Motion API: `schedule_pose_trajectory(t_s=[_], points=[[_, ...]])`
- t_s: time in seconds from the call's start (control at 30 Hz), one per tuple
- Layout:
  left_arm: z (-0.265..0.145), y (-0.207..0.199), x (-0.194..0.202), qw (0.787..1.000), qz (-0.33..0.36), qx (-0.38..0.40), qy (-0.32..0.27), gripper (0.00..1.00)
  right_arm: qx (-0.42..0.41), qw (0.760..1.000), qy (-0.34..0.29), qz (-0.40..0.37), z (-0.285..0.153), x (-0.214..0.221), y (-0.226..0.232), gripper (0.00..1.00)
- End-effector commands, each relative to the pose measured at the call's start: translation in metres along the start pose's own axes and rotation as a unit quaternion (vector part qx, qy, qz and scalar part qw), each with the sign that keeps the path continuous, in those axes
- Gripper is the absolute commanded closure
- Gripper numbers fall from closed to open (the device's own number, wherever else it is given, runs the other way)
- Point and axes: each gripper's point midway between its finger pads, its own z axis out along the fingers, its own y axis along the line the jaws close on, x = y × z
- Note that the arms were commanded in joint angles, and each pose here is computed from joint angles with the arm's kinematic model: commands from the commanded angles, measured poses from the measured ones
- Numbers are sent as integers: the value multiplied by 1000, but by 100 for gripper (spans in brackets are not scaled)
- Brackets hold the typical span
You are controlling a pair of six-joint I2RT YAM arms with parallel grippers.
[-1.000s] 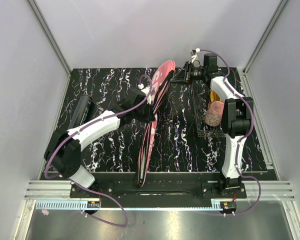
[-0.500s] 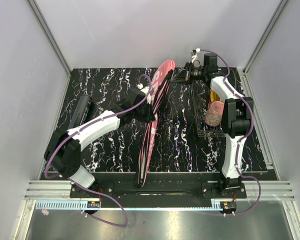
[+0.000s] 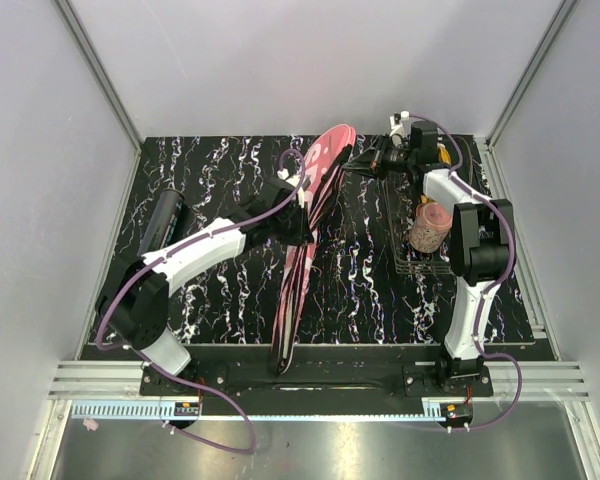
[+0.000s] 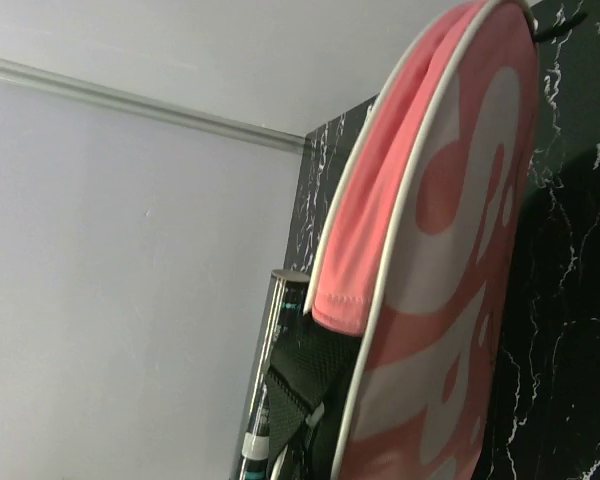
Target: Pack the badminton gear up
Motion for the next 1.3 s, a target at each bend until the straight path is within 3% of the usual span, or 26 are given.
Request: schedule_pose_trajectory(t_s=[0.0, 0.07, 0.1, 0.23, 0.37, 0.57, 0.77, 0.83, 0.97, 1.1, 1.23, 1.27], points=[[-7, -35, -55, 995, -2, 61, -80, 100, -53, 998, 26, -32, 4, 17, 58, 100], [-9, -37, -54, 995, -1, 68, -79, 94, -53, 998, 25, -39, 5, 13, 62, 100], [-11, -38, -56, 994, 2, 71, -82, 79, -52, 997, 25, -41, 6, 12, 63, 100], [-23, -39, -69, 993, 9, 66, -98, 53, -56, 997, 28, -45, 9, 8, 65, 100], [-41, -37, -103, 990, 7, 50, -133, 50, -59, 996, 29, -52, 12, 10, 72, 100], [-59, -4, -180, 970, -66, -26, -231, 37, -63, 996, 35, -60, 16, 14, 78, 100], [-25, 13, -241, 960, -69, -72, -262, 33, -62, 994, 40, -76, 22, 18, 87, 100], [2, 20, -240, 965, -71, -79, -240, 32, -61, 994, 42, -80, 24, 19, 90, 100], [12, 12, -257, 961, -58, -61, -262, 21, -60, 993, 46, -86, 29, 22, 93, 100], [23, 24, -257, 959, -56, -84, -264, 26, -61, 993, 52, -89, 35, 27, 96, 100], [27, 36, -257, 954, -59, -114, -269, 46, -64, 992, 60, -92, 43, 34, 100, 100], [27, 40, -259, 953, -58, -117, -273, 57, -63, 992, 61, -92, 44, 35, 100, 100]])
